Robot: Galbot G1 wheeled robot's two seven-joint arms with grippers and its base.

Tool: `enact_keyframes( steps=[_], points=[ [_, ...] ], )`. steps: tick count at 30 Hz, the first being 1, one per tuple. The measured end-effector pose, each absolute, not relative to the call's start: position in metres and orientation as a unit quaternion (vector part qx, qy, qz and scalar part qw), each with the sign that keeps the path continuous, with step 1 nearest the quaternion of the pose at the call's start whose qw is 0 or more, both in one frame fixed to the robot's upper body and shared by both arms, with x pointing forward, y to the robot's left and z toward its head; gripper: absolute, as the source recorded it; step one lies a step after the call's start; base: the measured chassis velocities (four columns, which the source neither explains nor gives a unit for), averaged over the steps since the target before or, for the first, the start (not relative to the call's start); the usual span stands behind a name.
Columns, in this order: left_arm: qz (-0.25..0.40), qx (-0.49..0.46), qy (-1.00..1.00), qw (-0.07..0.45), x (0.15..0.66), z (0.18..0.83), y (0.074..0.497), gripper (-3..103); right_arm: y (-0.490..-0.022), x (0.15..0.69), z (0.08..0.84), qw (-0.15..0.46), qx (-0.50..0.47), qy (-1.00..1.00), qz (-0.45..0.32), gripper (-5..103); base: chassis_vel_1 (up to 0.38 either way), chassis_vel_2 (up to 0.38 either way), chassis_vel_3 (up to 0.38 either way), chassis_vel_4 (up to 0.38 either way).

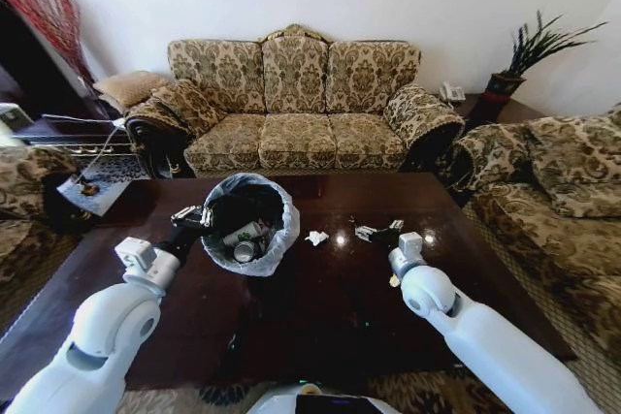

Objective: Move to the front of the table and place the trash on the table into the trash bin.

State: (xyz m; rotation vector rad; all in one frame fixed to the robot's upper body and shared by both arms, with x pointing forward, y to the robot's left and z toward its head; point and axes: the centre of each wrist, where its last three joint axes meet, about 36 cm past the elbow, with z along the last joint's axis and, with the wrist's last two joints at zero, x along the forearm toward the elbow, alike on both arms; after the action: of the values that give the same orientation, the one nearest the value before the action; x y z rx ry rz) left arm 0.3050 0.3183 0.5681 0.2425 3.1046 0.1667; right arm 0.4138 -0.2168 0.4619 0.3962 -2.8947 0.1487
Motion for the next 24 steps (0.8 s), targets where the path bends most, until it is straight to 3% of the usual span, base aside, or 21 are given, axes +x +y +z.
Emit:
enact_keyframes(
  steps=[8,24],
  points=[
    [0.056,0.071,0.996,0.008,0.315,0.565,0.324,1,-0.190,0.450,0.418,0.135,0.195,-0.971,-0.013,100,0.011,-0.032,-0.019,0.017],
    [0.068,0.029,0.997,-0.018,0.347,0.545,0.364,1,-0.161,0.482,0.348,0.150,0.234,-0.960,0.018,100,0.000,0.000,0.000,0.000]
  ],
)
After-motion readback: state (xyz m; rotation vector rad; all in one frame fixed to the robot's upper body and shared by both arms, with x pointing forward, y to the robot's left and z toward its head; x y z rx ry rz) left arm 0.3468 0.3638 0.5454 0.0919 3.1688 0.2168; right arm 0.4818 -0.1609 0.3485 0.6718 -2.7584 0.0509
